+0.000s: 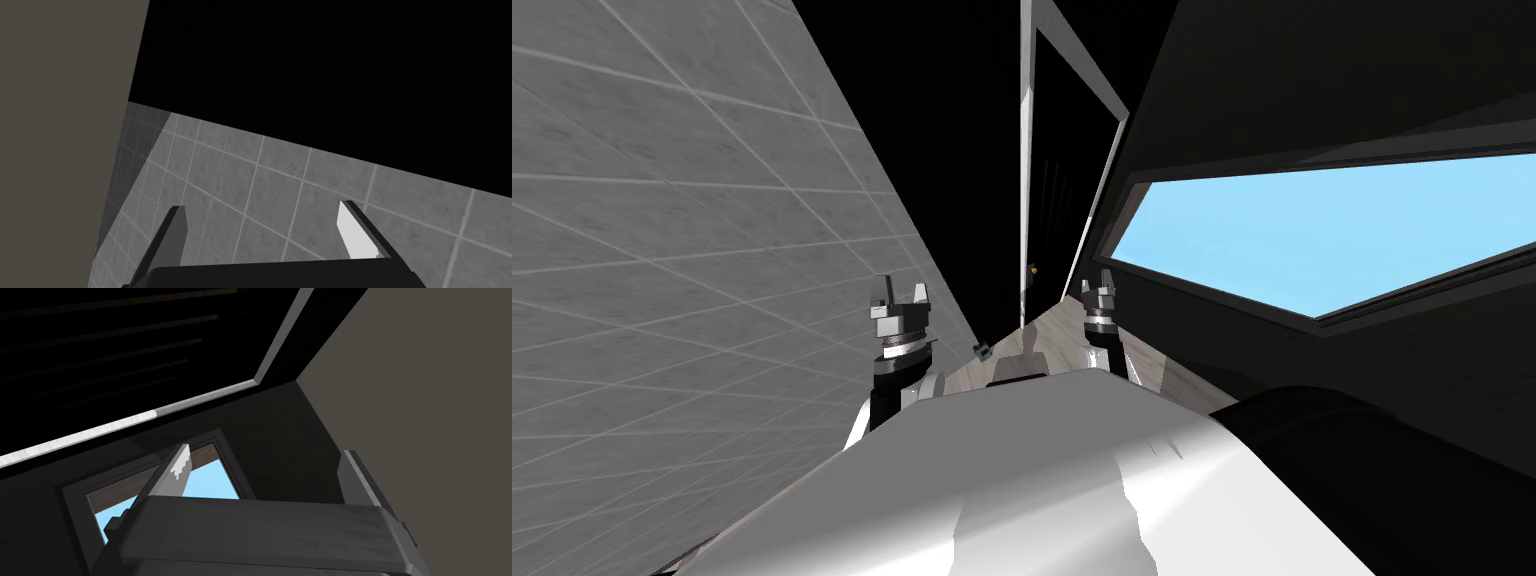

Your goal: Pull the door open

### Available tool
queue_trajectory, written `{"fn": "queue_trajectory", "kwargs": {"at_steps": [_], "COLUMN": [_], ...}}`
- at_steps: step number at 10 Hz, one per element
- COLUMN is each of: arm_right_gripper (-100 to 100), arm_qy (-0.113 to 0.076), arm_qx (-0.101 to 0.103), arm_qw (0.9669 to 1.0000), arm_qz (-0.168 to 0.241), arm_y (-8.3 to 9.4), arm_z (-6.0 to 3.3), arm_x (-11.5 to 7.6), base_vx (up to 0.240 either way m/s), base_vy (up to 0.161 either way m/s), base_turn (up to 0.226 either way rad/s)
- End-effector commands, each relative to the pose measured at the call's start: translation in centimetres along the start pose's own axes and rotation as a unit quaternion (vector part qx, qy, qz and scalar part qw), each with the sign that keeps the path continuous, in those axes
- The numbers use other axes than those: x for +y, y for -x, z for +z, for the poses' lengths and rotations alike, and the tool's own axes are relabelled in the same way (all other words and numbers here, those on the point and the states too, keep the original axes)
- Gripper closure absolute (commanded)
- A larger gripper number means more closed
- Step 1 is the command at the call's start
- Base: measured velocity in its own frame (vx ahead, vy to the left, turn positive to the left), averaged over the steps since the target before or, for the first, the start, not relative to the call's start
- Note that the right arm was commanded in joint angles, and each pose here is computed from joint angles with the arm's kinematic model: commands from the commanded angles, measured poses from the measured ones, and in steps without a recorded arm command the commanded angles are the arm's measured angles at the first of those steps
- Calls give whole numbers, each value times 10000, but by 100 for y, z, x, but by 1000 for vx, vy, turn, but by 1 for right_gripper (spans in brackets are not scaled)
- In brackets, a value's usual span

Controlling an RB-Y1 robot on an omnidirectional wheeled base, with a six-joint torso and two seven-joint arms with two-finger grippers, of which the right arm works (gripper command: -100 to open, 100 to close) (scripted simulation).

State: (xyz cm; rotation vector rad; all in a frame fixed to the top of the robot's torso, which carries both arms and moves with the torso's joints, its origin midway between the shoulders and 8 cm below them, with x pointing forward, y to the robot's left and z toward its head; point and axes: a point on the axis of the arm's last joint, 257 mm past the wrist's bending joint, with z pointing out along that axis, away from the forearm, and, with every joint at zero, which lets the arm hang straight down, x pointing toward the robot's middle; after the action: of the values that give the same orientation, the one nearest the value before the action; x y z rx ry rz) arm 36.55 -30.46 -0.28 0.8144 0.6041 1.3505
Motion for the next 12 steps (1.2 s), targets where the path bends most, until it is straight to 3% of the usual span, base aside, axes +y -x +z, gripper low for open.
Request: {"fn": "queue_trajectory", "kwargs": {"at_steps": [1,4,6,7,9,10,12], "arm_right_gripper": [-100,-100,-100,-100,-100,-100,-100], "arm_qy": [-75,-204,-277,-336,-327,-453,-432], "arm_qx": [98,313,523,522,777,782,1076], "arm_qw": [9998,9979,9944,9942,9882,9876,9782], "arm_qz": [-171,-534,-874,-875,-1279,-1282,-1724], "arm_y": [-58,-185,-308,-301,-456,-441,-612], "arm_z": [11,33,59,40,91,46,94], "arm_x": [-134,-395,-600,-655,-821,-936,-1126], "base_vx": [14,50,63,49,51,36,56], "base_vy": [-11,-40,-52,-37,-39,-35,-57], "base_turn": [1,16,15,11,12,12,9]}}
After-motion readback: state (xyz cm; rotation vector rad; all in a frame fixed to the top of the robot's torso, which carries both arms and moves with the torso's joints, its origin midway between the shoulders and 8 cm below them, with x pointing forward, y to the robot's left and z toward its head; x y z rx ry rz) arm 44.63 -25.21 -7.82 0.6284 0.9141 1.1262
